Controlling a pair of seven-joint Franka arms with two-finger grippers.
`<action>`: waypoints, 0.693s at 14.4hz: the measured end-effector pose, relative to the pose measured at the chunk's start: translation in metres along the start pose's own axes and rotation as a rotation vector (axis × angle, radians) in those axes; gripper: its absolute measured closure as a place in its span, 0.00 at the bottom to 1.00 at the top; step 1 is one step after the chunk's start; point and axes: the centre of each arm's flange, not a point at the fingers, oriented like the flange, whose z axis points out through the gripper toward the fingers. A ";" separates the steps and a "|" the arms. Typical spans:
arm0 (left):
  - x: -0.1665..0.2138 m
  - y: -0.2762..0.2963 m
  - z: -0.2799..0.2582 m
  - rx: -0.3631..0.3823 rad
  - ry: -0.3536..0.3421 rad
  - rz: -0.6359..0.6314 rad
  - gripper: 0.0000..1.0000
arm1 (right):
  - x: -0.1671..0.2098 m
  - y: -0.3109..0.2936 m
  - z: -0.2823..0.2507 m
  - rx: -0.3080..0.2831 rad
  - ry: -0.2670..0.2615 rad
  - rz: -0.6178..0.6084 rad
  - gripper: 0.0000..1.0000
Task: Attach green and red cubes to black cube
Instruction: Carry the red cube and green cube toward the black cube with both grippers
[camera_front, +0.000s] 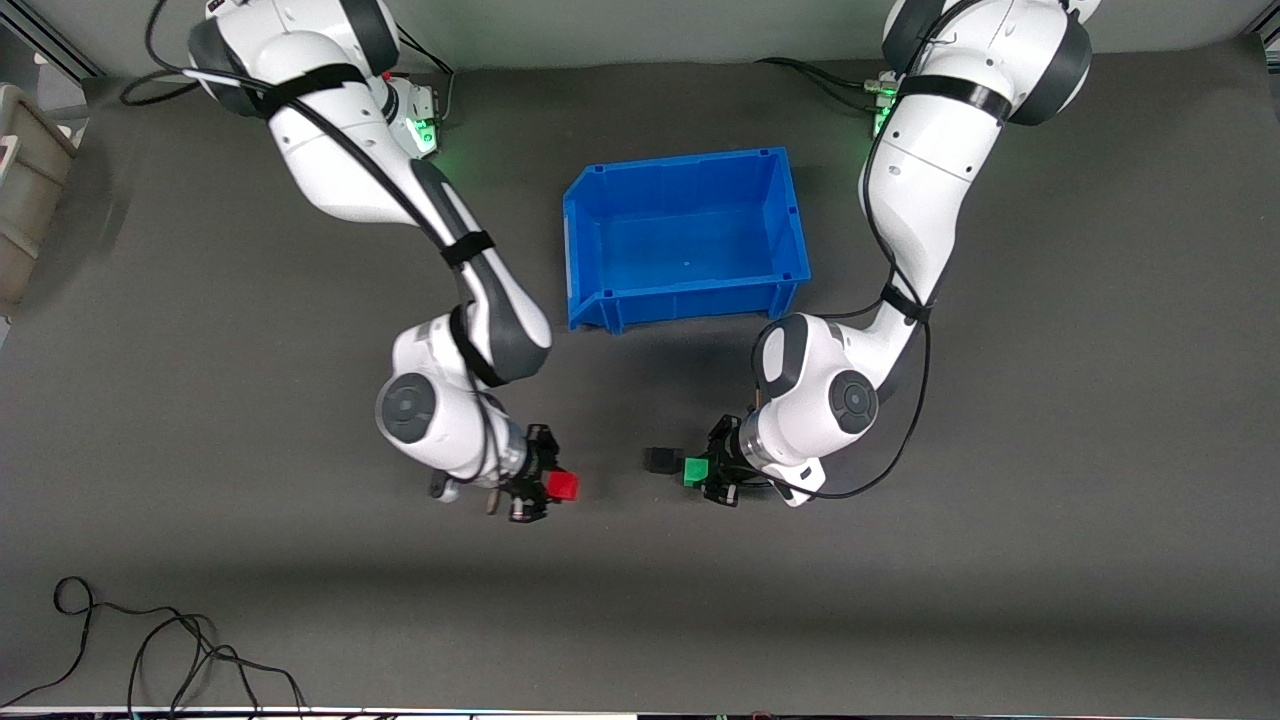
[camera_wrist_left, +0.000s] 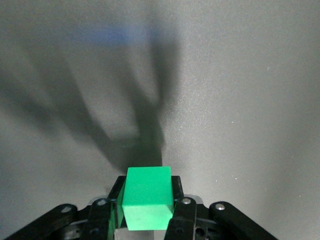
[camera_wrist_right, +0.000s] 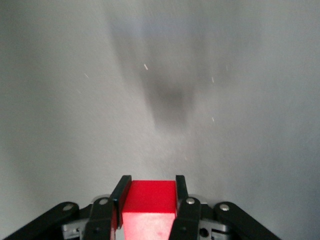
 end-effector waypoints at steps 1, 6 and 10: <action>0.000 -0.001 0.002 0.003 0.000 -0.002 0.60 | -0.010 0.005 0.010 -0.002 0.000 0.002 0.60; -0.011 -0.010 0.014 0.023 -0.001 0.009 0.60 | -0.040 0.027 0.048 -0.010 0.005 -0.017 0.60; -0.016 -0.013 0.017 0.027 -0.002 0.015 0.60 | -0.051 0.040 0.056 -0.020 0.009 -0.036 0.60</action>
